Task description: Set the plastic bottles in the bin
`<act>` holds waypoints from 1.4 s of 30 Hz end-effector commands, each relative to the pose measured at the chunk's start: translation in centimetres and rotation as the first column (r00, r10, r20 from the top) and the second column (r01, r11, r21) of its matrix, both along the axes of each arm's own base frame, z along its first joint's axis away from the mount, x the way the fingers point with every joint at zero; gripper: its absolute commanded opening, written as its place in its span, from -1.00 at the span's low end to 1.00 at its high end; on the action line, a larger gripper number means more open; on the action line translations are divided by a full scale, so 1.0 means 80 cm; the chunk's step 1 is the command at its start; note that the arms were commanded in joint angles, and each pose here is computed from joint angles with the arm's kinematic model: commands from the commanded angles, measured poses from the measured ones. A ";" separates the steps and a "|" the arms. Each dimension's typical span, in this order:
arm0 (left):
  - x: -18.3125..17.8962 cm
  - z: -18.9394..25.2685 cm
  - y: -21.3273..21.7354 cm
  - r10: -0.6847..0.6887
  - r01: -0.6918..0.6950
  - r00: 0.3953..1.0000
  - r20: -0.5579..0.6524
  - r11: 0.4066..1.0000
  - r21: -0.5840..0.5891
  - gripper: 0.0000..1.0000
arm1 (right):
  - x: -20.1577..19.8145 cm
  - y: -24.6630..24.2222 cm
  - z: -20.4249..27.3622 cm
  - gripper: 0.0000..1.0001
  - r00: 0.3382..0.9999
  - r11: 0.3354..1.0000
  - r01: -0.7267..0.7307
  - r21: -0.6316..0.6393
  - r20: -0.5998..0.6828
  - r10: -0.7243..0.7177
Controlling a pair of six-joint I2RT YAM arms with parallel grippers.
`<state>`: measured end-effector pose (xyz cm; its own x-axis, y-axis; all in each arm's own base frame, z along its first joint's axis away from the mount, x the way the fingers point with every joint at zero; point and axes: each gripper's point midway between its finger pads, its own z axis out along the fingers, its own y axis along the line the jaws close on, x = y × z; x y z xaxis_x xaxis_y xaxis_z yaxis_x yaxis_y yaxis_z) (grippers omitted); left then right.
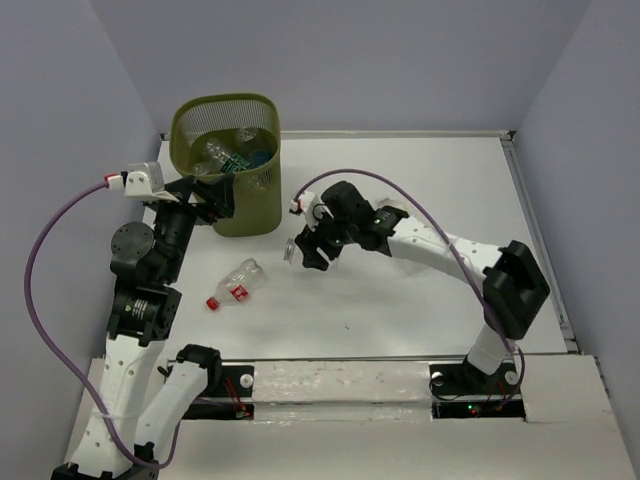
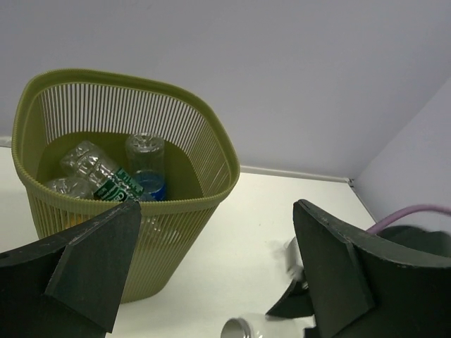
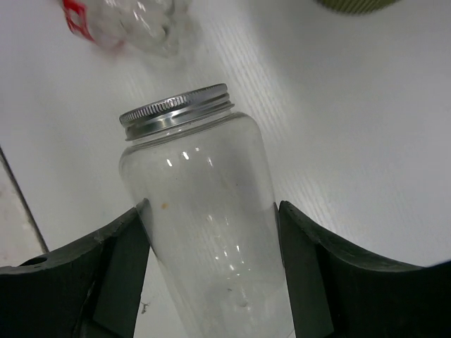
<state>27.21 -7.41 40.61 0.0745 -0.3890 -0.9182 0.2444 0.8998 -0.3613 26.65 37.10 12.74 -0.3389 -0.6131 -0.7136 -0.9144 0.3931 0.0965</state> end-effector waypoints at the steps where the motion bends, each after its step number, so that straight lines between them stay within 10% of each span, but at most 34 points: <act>1: -0.015 0.028 -0.001 -0.015 0.016 0.996 0.085 1.000 -0.009 0.98 | 0.029 0.050 0.215 -0.15 0.968 0.905 -0.033 0.424 0.240 -0.078; 8: -0.046 0.050 0.029 0.085 -0.076 0.980 0.180 0.996 -0.056 0.98 | 0.085 0.089 0.411 -0.17 0.875 0.702 -0.081 0.708 0.387 -0.290; 16: -0.050 0.052 0.032 0.096 -0.085 0.978 0.184 0.994 -0.064 0.98 | 0.176 0.151 0.449 -0.16 0.775 0.621 -0.096 0.778 0.450 -0.444; 21: -0.053 0.054 0.034 0.104 -0.093 0.976 0.189 0.994 -0.065 0.98 | 0.200 0.159 0.456 0.87 0.745 0.592 -0.099 0.800 0.454 -0.489; 25: -0.051 0.053 0.035 0.107 -0.097 0.977 0.184 0.993 -0.062 0.98 | 0.178 0.140 0.477 0.96 0.746 0.596 -0.122 0.794 0.469 -0.472; 37: -0.054 0.054 0.046 0.152 -0.140 0.971 0.186 0.987 -0.074 0.98 | 0.005 0.118 0.282 0.67 0.916 0.749 -0.348 0.564 0.377 0.141; 41: -0.050 0.051 0.048 0.165 -0.154 0.971 0.175 0.985 -0.073 0.98 | 0.034 0.129 0.207 0.72 0.993 0.780 0.028 0.625 0.074 -0.095; 42: -0.049 0.050 0.050 0.172 -0.161 0.970 0.173 0.984 -0.074 0.98 | 0.053 0.129 0.213 0.77 0.970 0.667 0.223 0.711 -0.092 -0.226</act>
